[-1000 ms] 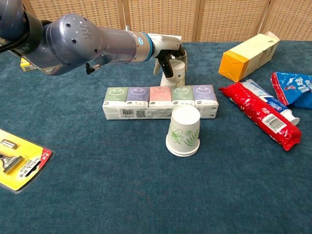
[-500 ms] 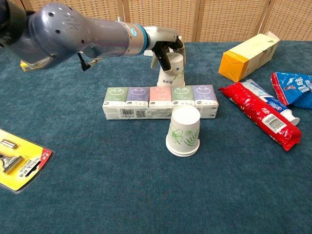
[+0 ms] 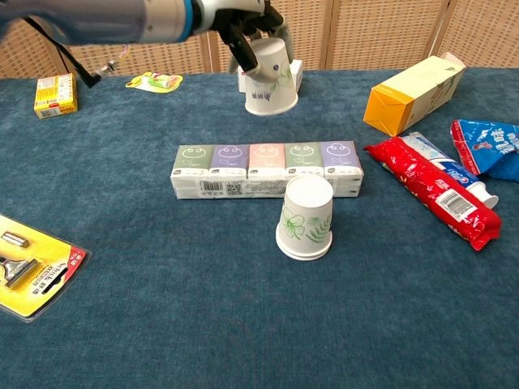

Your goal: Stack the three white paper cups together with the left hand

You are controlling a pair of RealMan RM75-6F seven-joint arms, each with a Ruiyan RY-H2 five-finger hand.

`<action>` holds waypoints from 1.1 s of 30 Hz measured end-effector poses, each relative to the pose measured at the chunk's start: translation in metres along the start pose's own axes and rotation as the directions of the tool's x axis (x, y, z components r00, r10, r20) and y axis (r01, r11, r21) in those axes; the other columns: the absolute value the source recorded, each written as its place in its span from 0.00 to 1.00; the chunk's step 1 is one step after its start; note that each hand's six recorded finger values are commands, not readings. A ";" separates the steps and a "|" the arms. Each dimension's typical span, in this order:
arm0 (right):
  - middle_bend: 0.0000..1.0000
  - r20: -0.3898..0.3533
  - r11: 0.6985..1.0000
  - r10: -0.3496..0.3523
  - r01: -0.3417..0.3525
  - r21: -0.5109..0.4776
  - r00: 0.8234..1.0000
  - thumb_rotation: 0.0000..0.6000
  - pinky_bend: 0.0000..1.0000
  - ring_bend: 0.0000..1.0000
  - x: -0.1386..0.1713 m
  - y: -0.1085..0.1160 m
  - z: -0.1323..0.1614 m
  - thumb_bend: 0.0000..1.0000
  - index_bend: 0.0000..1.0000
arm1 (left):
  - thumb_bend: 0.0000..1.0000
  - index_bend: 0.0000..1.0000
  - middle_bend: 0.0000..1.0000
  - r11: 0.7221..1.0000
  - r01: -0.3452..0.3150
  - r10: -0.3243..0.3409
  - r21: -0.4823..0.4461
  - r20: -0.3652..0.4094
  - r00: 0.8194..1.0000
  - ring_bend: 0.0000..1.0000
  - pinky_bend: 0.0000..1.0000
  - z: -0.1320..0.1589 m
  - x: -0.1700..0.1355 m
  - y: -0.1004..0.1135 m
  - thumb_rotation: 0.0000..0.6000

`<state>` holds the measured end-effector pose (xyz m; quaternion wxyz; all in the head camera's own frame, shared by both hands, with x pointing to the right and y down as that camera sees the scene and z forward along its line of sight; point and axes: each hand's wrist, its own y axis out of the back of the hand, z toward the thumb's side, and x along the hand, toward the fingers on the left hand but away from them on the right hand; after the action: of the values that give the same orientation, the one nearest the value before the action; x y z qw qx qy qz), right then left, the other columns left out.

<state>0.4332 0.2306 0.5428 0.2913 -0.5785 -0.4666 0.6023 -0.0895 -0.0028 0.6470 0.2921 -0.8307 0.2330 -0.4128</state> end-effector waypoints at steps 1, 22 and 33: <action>0.08 -0.001 1.000 0.001 -0.001 -0.001 1.000 1.00 0.31 0.00 0.000 0.000 0.001 0.28 0.00 | 0.40 0.36 0.28 1.000 -0.002 0.002 0.000 0.007 1.000 0.38 0.62 0.001 -0.003 0.002 1.00; 0.08 0.002 1.000 -0.011 0.011 -0.009 1.000 1.00 0.31 0.00 0.008 0.002 -0.004 0.28 0.00 | 0.40 0.36 0.28 0.988 0.156 -0.151 -0.003 0.212 0.966 0.37 0.61 0.059 -0.045 -0.037 1.00; 0.08 0.008 1.000 -0.017 0.017 -0.013 1.000 1.00 0.31 0.00 0.010 0.004 -0.006 0.28 0.00 | 0.40 0.36 0.27 0.973 0.228 -0.225 0.020 0.266 0.937 0.37 0.61 0.076 -0.051 -0.055 1.00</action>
<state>0.4385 0.2396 0.5356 0.2908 -0.5742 -0.4763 0.5990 -0.0472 0.0916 0.6189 0.2669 -0.9015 0.0967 -0.3267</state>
